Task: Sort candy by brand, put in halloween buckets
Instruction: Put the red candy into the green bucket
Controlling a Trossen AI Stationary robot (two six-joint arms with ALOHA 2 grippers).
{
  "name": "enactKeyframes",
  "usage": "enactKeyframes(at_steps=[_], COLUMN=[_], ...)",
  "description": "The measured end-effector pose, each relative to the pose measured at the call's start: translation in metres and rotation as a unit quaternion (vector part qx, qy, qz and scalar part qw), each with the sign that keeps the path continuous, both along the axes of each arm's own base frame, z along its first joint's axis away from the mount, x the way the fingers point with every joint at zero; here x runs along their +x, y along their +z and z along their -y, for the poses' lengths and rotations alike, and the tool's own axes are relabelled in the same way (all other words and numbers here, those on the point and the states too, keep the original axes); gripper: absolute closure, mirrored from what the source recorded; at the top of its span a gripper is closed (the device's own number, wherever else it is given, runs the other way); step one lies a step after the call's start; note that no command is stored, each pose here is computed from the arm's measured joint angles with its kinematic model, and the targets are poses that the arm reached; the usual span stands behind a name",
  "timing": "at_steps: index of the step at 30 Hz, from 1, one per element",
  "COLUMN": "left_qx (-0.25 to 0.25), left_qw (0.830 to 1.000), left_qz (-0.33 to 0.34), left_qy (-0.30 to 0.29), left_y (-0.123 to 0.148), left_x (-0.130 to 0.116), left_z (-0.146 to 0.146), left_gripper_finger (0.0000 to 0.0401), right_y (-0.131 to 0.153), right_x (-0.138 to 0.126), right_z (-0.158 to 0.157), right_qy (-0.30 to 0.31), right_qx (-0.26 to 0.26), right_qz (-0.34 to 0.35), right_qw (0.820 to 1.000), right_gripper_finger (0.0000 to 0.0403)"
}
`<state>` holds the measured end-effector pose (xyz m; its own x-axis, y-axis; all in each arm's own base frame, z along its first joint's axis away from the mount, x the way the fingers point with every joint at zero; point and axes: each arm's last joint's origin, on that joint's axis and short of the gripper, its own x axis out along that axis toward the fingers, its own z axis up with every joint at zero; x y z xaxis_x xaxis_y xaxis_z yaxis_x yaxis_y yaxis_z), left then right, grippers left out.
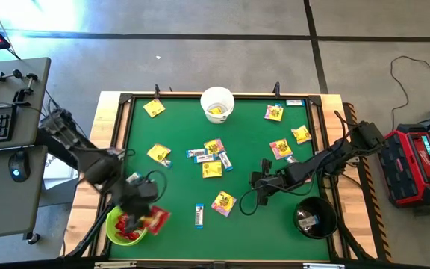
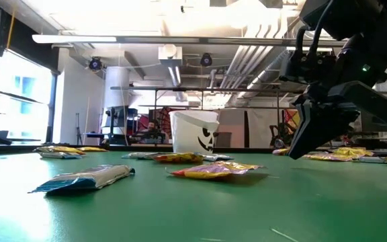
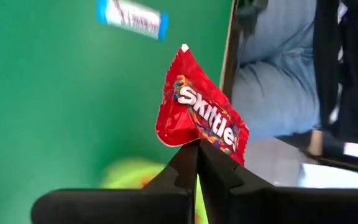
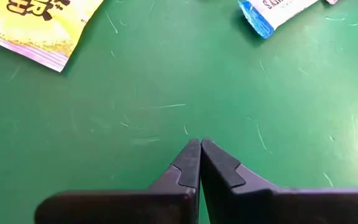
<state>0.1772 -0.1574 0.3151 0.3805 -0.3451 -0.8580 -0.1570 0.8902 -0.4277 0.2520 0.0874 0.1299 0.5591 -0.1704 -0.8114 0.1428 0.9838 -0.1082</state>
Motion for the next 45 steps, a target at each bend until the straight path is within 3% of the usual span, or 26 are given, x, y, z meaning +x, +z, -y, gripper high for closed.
enactKeyframes(at_steps=[6,11,16,38,45], left_qx=[-0.004,0.001,0.04,0.123,0.111], left_qw=[0.994,0.987,0.975,0.963,0.954], left_qz=[-0.076,-0.086,-0.122,-0.176,-0.219], left_qy=[0.084,0.133,0.178,0.164,0.171], left_y=[-0.005,-0.006,-0.014,-0.055,-0.059], left_x=[-0.039,-0.064,-0.081,-0.076,-0.07], left_z=[0.023,0.035,0.038,0.073,0.074], left_gripper_finger=[0.0399,0.0401,0.0401,0.04,0.0363], right_y=[0.0,0.0,0.0,0.0,0.0], right_x=[0.0,0.0,0.0,0.0,0.0], right_z=[0.0,0.0,0.001,0.001,0.001], right_qy=[0.0,-0.003,-0.005,-0.006,-0.001], right_qx=[0.0,-0.004,-0.008,-0.009,-0.013], right_qz=[0.0,0.002,0.003,0.004,0.003], right_qw=[1.0,1.0,1.0,1.0,1.0], right_gripper_finger=[0.0403,0.0403,0.0403,0.0403,0.0402])
